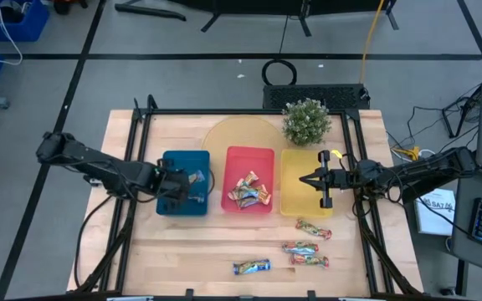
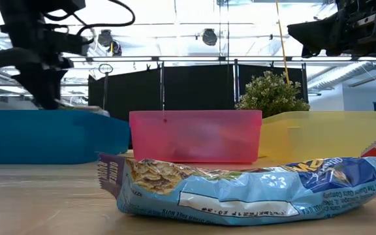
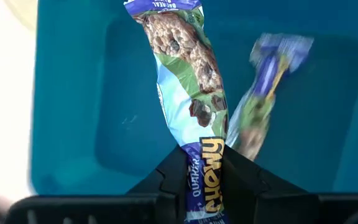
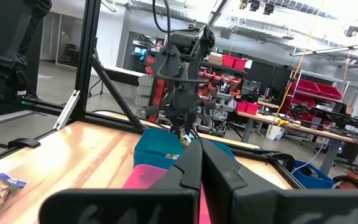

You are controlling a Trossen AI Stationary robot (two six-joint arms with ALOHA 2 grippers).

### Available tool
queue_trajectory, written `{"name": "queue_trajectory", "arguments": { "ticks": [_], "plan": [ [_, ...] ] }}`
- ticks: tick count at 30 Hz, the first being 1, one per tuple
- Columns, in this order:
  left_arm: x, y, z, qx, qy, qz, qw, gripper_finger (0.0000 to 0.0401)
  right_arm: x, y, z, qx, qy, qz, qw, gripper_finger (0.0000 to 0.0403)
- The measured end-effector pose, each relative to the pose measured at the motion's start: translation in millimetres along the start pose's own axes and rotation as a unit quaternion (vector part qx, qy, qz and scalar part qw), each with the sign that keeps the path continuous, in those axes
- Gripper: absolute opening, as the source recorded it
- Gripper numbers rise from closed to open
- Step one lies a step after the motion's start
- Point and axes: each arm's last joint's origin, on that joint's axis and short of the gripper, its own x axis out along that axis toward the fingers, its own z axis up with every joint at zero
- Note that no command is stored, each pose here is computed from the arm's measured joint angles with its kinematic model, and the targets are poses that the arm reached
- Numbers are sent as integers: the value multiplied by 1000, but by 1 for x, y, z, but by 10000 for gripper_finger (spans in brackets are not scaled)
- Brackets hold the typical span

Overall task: Pick and place Granola Bars by type
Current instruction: Put the blue granola bar into the blue bin

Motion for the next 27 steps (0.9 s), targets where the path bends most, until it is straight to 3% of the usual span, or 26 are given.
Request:
{"name": "queue_trajectory", "arguments": {
  "ticks": [8,27],
  "plan": [
    [9,3,6,-64,24,-18,997,78,0,0,0,1,1,0,1000,0],
    [45,-7,17,-12,84,-20,996,78,0,0,0,0,2,0,1000,0]
  ]
}}
